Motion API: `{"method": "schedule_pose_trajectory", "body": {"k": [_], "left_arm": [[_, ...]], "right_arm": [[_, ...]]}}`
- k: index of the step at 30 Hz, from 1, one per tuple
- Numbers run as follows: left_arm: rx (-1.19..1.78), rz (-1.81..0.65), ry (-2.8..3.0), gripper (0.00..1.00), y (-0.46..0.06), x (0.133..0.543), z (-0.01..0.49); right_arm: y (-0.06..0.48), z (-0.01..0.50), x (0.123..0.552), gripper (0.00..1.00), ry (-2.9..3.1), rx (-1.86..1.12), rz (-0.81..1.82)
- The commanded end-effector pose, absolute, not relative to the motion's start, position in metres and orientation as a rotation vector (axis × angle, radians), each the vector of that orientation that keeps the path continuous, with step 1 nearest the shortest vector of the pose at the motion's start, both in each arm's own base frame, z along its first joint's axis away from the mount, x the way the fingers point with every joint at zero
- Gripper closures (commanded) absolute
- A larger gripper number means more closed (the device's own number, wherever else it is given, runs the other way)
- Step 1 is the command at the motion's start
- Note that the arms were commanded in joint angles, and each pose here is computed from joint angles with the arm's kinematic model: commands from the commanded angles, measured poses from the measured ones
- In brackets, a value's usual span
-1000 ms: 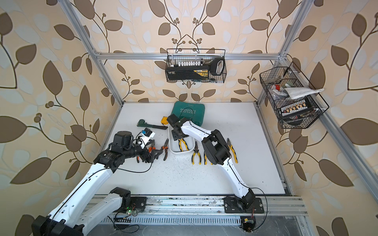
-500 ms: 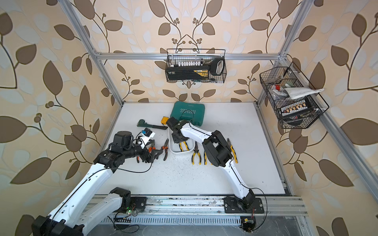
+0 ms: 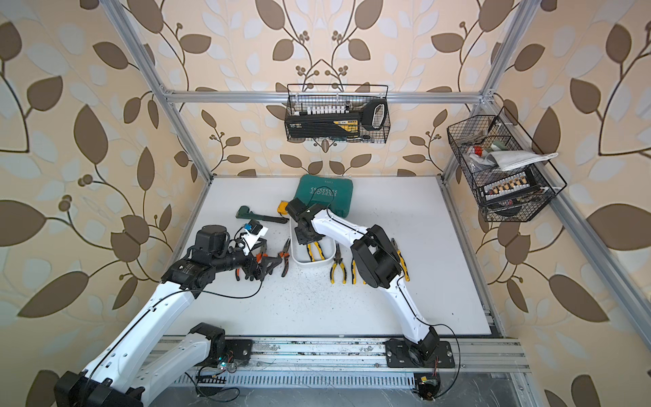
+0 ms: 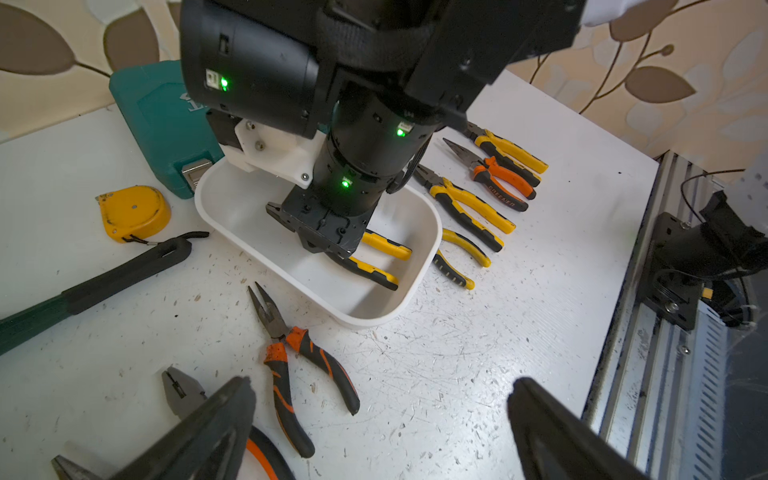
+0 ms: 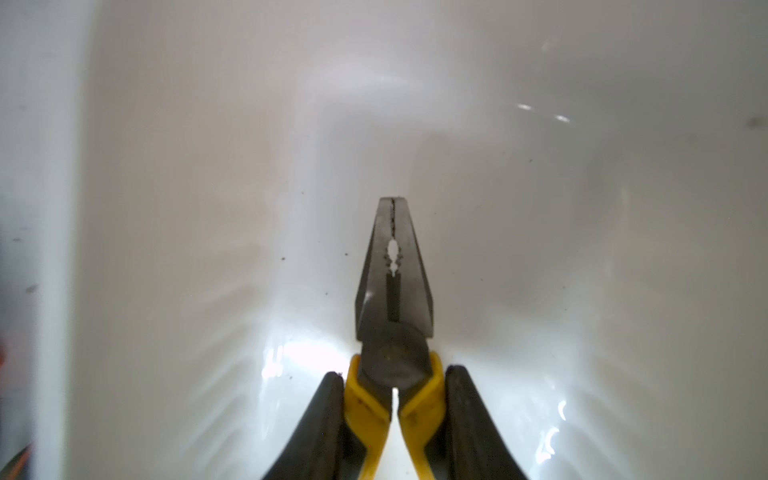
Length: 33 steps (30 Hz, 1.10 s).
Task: Take the pliers out of the storage box
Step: Pick up the pliers from the storage box, then place the pliers at the center of the board.
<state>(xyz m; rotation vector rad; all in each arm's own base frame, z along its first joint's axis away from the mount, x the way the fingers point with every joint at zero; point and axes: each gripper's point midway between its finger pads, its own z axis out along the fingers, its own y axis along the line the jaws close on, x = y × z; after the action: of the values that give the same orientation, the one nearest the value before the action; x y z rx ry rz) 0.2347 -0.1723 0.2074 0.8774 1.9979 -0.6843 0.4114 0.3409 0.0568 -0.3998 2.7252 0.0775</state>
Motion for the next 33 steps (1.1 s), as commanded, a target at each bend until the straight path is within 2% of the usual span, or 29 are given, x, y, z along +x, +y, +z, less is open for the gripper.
{"method": "schedule_pose_trajectory", "body": {"k": [1,10,16,23,33], "left_arm": [[0.895,-0.712,1.928,0.01,-0.179,0.231,0.221],[0.825,-0.711,1.888,0.01,-0.184,0.240,0.236],[0.845,-0.691,1.850,0.01,-0.204,0.244,0.244],[0.958,-0.704,1.814,0.01,-0.254,0.244,0.239],[1.078,-0.754,1.698,0.01,-0.329,0.251,0.235]], "right_arm": [[0.351,0.125,0.420,0.84,2.602,-0.386,0.199],[0.344,0.180,0.411,0.84,2.524,-0.382,0.280],[0.312,0.208,0.401,0.84,2.487,-0.365,0.252],[0.245,0.203,0.378,0.84,2.515,-0.309,0.148],[0.121,0.157,0.353,0.86,2.607,-0.168,-0.004]]}}
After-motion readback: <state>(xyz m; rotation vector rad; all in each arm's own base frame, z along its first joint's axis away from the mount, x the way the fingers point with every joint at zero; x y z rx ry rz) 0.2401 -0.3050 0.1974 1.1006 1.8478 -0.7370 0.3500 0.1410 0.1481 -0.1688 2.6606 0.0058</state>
